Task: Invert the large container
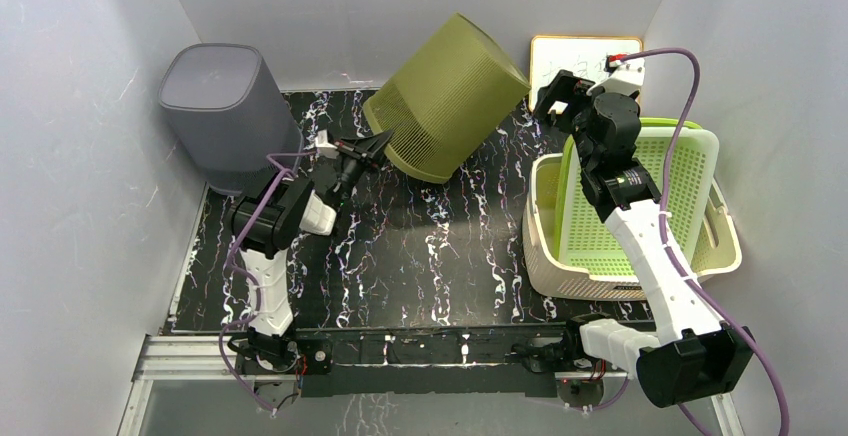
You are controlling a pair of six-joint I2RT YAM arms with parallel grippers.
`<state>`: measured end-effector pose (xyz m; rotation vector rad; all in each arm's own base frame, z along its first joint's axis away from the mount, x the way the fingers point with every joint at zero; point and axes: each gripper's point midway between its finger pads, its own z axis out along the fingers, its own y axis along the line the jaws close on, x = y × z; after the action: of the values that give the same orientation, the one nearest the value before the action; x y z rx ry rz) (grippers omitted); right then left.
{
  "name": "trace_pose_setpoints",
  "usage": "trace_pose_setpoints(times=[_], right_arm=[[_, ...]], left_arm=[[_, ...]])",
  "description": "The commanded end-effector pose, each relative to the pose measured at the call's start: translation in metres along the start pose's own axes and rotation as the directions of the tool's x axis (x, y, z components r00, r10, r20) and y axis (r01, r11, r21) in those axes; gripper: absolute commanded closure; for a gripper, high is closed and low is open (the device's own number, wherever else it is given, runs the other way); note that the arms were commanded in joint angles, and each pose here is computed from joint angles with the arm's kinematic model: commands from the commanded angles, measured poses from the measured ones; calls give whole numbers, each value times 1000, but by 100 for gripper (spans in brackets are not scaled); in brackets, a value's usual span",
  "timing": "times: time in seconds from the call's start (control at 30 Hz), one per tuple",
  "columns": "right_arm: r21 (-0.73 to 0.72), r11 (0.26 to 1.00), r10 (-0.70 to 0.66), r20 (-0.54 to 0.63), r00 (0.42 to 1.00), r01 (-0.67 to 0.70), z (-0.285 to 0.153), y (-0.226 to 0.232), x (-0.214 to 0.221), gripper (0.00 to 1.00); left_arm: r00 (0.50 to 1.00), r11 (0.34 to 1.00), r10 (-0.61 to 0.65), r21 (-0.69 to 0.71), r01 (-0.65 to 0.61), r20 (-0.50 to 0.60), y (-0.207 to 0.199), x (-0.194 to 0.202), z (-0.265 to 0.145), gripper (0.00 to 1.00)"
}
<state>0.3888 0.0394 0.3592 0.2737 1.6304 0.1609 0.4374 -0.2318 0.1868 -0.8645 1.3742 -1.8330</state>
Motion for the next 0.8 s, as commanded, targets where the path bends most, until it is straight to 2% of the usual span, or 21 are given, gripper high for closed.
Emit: trace_pose_setpoints(times=[0.0,0.03,0.1,0.2,0.23,0.27,0.4,0.57,0.77], right_arm=[[1,1000,24,-52,998,-24,4,-1,17,2],[0,1000,25,-52,998,-25,3,-1,17,2],[0,1000,25,-51,998,-25,2,-1,16,2],[8,1000,22,-50,998,-21,0,-3,16,2],[6,1000,23,-51,998,-22,0,-3,16,2],[6,1000,22,-52,998,-21,-1,-3,17,2],[-1,1000,23,-61,998,-23,0,-2,20,2],[-16,999,29,-69,997,-30,1,1,22,2],[-28,999,20,-88,996,-22,2,4,25,2]], left_arm=[[994,995,100,-9,-100,-50,15,3,-31,100],[994,995,100,-24,-102,-45,19,0,-35,99],[994,993,99,-57,-101,-34,29,-6,-42,89],[996,990,93,-109,-94,-14,45,-13,-55,85],[996,988,86,-130,-86,-8,51,-16,-60,76],[997,985,77,-153,-76,-2,57,-17,-66,63],[997,975,74,-212,-69,14,74,-21,-82,48],[996,970,90,-226,-88,1,75,-19,-89,46],[994,964,92,-245,-104,-62,78,-8,-99,48]])
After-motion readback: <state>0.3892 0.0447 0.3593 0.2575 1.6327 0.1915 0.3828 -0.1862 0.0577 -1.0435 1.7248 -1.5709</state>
